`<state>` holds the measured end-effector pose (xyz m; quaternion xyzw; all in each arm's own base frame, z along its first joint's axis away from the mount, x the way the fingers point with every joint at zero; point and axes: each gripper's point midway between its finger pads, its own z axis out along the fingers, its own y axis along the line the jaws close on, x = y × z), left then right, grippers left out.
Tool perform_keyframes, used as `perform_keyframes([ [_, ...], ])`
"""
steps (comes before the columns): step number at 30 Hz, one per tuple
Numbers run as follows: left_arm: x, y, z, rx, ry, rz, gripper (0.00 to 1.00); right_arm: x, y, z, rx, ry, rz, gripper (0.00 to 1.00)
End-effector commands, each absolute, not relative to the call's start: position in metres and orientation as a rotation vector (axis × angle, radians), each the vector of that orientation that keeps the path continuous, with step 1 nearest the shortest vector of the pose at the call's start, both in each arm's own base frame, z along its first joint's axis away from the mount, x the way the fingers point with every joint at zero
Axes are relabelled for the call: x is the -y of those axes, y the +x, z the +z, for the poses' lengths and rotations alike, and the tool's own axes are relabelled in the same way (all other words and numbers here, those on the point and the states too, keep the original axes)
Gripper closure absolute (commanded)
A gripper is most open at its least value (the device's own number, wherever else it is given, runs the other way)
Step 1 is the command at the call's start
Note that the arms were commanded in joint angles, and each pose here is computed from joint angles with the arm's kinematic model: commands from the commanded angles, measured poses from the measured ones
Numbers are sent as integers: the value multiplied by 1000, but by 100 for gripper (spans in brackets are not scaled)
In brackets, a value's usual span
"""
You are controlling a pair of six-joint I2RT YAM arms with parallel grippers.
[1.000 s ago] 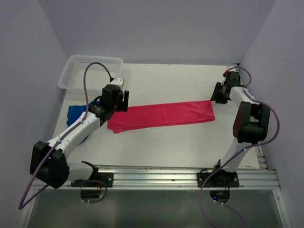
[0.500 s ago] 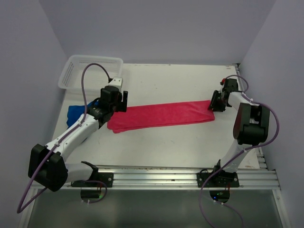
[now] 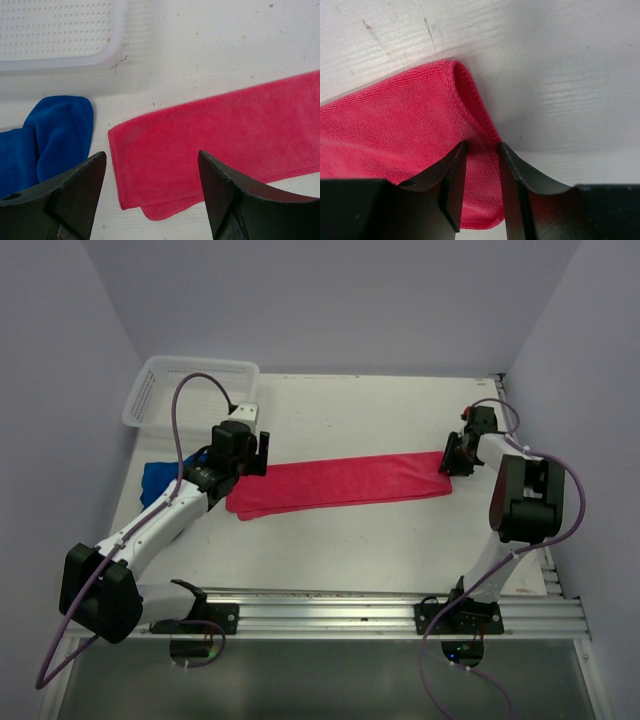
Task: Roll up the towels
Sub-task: Fold the towel
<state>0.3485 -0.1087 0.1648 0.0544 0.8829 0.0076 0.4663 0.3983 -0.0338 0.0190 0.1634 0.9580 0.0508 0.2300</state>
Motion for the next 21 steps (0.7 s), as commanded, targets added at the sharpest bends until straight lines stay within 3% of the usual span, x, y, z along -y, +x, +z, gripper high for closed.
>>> perform_keyframes([
  [1,108,354,177,-2114,126,13,22,40,400,11,-2655,421,67,64],
  [7,108,354,178,-2114,130,10,22,39,397,0,-2693,407,46,66],
  [11,109,354,177,-2115,131,7,22,37,396,-3,-2701,406,61,81],
  [13,110,354,177,-2116,133,4,22,37,397,-3,-2707,402,62,83],
  [17,110,354,177,-2117,135,2,22,37,396,4,-2713,382,60,100],
  [21,111,354,177,-2118,137,-2,22,45,395,24,-2707,355,4,100],
])
